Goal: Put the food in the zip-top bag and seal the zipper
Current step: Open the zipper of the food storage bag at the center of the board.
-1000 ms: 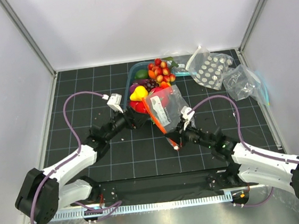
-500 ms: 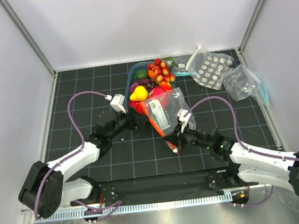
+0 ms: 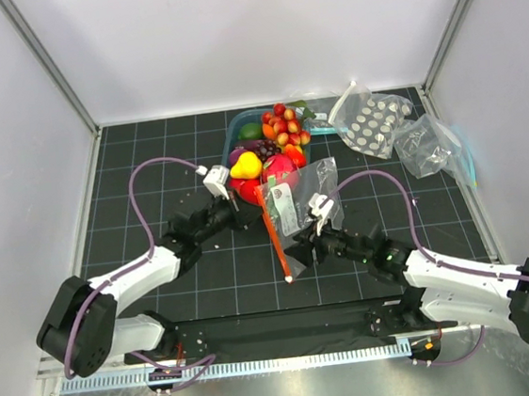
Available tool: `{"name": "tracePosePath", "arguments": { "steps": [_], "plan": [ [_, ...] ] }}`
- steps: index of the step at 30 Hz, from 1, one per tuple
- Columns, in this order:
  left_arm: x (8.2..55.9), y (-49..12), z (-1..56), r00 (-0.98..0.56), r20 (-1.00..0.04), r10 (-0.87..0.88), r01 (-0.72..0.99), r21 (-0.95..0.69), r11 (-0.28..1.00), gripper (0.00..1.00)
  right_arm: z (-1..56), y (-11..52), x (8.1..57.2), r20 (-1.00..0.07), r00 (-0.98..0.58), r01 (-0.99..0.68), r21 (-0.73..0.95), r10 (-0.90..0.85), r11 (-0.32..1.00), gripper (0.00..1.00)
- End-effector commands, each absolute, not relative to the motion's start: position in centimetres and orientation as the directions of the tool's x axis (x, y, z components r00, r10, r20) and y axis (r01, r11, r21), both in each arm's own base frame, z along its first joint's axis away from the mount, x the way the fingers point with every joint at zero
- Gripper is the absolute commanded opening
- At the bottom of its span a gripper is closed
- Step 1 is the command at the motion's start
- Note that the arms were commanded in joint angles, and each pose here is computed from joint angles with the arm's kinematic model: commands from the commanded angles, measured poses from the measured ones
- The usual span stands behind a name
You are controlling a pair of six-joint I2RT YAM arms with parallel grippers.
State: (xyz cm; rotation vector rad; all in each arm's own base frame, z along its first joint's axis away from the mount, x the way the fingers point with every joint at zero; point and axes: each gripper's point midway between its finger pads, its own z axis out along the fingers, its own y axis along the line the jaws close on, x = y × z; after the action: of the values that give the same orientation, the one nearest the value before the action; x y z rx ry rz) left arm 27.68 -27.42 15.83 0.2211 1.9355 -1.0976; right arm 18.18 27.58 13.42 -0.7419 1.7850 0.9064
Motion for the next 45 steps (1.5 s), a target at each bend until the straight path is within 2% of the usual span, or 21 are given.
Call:
{"name": "tracePosePath", "arguments": {
  "steps": [1, 3, 6, 23, 25, 26, 28, 29, 31, 34, 37, 42, 43, 44, 45],
  "plan": [
    [27.2, -28.9, 19.2, -0.540, -0.804, -0.250, 0.625, -0.582, 0.521, 0.00, 16.6, 27.6, 19.5, -0.952, -0.304, -0.784, 0.230, -0.035, 0.577, 0.55],
    [26.8, -29.4, 19.3, -0.532, -0.812, -0.240, 0.639, -0.571, 0.516, 0.00, 16.8, 27.3, 19.8, -0.949, -0.314, -0.764, 0.230, -0.036, 0.603, 0.61],
    [26.2, -29.9, 19.6, -0.531, -0.816, -0.231, 0.654, -0.567, 0.501, 0.00, 17.2, 27.0, 20.2, -0.945, -0.323, -0.739, 0.215, -0.056, 0.638, 0.63],
    [25.0, -30.8, 20.4, -0.510, -0.834, -0.209, 0.691, -0.542, 0.479, 0.00, 15.1, 28.1, 22.7, -0.912, -0.369, -0.616, 0.098, -0.177, 0.782, 0.68],
    [25.0, -30.9, 20.3, -0.510, -0.835, -0.207, 0.691, -0.541, 0.480, 0.00, 15.1, 28.0, 22.7, -0.914, -0.367, -0.606, 0.096, -0.171, 0.790, 0.58],
    [25.0, -30.9, 20.3, -0.510, -0.835, -0.207, 0.690, -0.541, 0.481, 0.00, 15.1, 27.9, 22.8, -0.915, -0.367, -0.598, 0.095, -0.166, 0.796, 0.49],
    [25.1, -30.8, 20.2, -0.512, -0.834, -0.205, 0.687, -0.541, 0.485, 0.00, 15.1, 27.5, 22.9, -0.917, -0.368, -0.583, 0.096, -0.156, 0.807, 0.38],
    [25.1, -30.8, 20.2, -0.511, -0.834, -0.206, 0.686, -0.541, 0.486, 0.00, 15.4, 27.3, 23.0, -0.921, -0.361, -0.572, 0.097, -0.144, 0.815, 0.26],
    [25.1, -30.8, 20.1, -0.512, -0.835, -0.202, 0.686, -0.539, 0.489, 0.00, 15.6, 26.9, 22.9, -0.923, -0.361, -0.565, 0.102, -0.135, 0.819, 0.18],
    [25.3, -30.7, 19.8, -0.511, -0.836, -0.201, 0.678, -0.535, 0.504, 0.00, 16.1, 26.5, 22.5, -0.928, -0.356, -0.570, 0.119, -0.114, 0.813, 0.16],
    [25.8, -30.6, 19.4, -0.515, -0.834, -0.195, 0.662, -0.532, 0.528, 0.00, 16.6, 25.7, 22.3, -0.933, -0.348, -0.553, 0.122, -0.095, 0.824, 0.08],
    [26.1, -30.8, 18.6, -0.539, -0.825, -0.171, 0.645, -0.534, 0.546, 0.02, 17.8, 24.2, 22.3, -0.936, -0.347, -0.505, 0.133, -0.059, 0.853, 0.01],
    [25.9, -30.9, 18.6, -0.542, -0.824, -0.166, 0.648, -0.536, 0.542, 0.05, 17.9, 24.0, 22.4, -0.937, -0.345, -0.496, 0.131, -0.056, 0.858, 0.01],
    [25.9, -31.0, 18.6, -0.543, -0.823, -0.166, 0.649, -0.537, 0.539, 0.19, 18.1, 24.0, 22.4, -0.937, -0.346, -0.491, 0.134, -0.052, 0.861, 0.01],
    [25.8, -31.1, 18.7, -0.543, -0.824, -0.163, 0.653, -0.536, 0.535, 0.28, 18.4, 24.0, 22.5, -0.937, -0.346, -0.487, 0.136, -0.048, 0.862, 0.01]
  ]
}}
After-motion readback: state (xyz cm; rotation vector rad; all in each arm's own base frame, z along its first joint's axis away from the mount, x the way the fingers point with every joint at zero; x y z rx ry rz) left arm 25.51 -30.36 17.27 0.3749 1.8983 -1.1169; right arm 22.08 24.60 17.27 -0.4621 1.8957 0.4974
